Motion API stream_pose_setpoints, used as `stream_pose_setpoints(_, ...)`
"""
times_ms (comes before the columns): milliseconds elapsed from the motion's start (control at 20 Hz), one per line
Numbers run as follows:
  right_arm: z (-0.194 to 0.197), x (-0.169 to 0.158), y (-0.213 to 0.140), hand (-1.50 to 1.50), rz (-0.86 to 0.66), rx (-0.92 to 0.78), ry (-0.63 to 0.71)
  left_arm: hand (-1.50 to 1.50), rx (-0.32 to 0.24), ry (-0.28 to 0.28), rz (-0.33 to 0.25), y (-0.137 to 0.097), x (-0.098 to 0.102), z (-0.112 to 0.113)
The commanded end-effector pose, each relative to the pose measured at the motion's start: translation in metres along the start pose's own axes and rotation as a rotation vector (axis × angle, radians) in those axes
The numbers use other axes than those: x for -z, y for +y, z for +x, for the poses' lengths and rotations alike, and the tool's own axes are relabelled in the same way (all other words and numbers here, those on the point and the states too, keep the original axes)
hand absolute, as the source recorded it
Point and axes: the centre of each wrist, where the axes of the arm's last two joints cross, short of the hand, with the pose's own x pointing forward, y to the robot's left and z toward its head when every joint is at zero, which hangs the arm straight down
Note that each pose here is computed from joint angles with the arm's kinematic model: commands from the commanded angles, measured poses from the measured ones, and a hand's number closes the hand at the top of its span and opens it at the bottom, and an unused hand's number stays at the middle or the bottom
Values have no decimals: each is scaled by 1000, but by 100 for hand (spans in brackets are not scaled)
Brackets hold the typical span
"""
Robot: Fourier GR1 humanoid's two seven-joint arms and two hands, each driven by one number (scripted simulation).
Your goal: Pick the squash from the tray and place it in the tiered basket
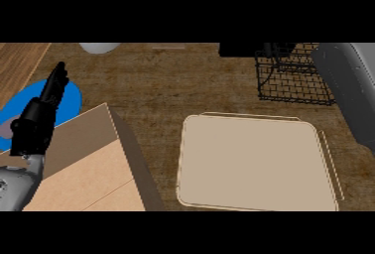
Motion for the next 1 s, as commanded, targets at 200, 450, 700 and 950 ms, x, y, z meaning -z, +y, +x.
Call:
stream_pose_setpoints(200,-50,19,21,150,72,-1,-42,0,-8,166,-8,-2,-18,-38)
stream_pose_setpoints(450,-76,27,38,150,166,65,-24,0,-15,132,-22,-11,-16,-30)
stream_pose_setpoints(700,-93,23,59,150,283,135,-35,0,-8,131,-30,-16,-18,-32)
stream_pose_setpoints(950,-106,20,76,-150,370,241,117,0,-1,150,-6,-1,-10,-31)
